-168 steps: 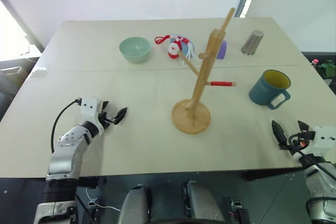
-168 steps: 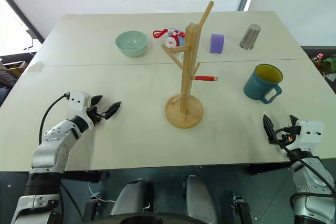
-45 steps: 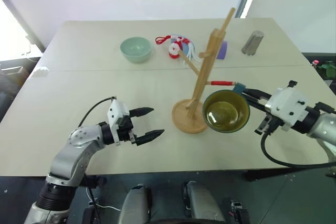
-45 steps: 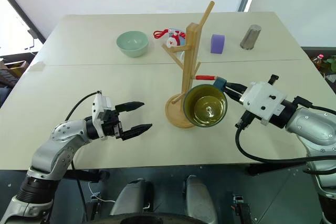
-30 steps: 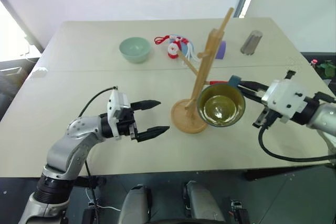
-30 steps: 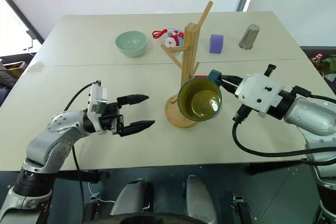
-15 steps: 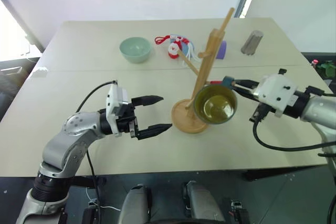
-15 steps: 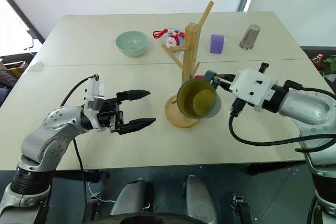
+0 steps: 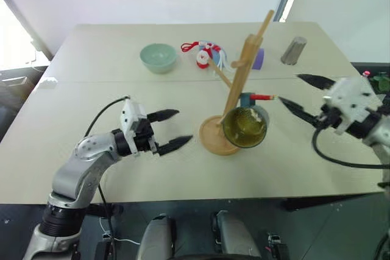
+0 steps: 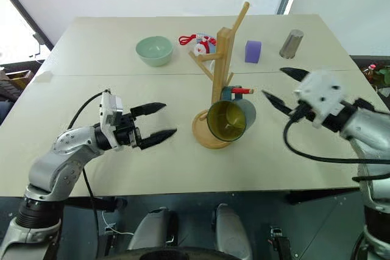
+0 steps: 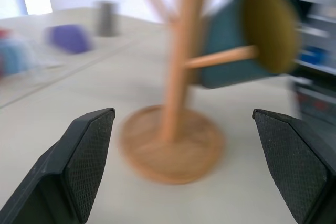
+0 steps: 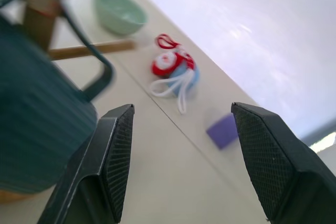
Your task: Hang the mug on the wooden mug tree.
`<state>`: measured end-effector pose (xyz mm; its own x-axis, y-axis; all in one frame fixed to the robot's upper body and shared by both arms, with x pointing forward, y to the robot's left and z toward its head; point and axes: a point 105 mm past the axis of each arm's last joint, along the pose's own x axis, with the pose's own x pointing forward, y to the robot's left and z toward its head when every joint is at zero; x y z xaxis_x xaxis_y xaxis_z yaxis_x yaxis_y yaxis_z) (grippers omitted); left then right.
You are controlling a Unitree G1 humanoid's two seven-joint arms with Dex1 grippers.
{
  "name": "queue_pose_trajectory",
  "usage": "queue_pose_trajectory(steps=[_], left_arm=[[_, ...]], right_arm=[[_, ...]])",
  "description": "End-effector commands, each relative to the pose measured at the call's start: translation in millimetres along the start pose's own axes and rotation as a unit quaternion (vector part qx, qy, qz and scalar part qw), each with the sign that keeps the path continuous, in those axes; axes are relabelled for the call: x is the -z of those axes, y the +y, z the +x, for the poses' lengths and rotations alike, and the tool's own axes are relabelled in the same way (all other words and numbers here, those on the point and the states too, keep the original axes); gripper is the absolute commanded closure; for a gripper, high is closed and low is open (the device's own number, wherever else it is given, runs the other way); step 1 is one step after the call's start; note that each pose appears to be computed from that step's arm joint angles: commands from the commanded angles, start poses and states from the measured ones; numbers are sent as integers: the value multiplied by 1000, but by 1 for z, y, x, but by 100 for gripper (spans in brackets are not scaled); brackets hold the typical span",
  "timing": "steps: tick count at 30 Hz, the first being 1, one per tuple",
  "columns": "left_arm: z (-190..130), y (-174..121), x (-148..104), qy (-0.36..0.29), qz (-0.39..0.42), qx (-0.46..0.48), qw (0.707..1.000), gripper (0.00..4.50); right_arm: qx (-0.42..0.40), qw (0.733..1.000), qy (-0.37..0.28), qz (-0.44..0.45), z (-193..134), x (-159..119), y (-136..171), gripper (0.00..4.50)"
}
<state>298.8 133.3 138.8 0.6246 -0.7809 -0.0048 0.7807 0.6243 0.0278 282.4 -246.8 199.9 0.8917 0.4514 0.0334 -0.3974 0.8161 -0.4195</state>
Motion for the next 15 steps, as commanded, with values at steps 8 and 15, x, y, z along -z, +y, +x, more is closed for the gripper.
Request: queue_pose_trajectory(steps=[8,15], left_arm=[[-20,44,27,-6,14,-192,981,0],[-25,44,33,2,13,-204,979,0]], right_arm=[[143,980,-35,137,5,50,-5,145],[133,980,-30,144,14,61,2,145]])
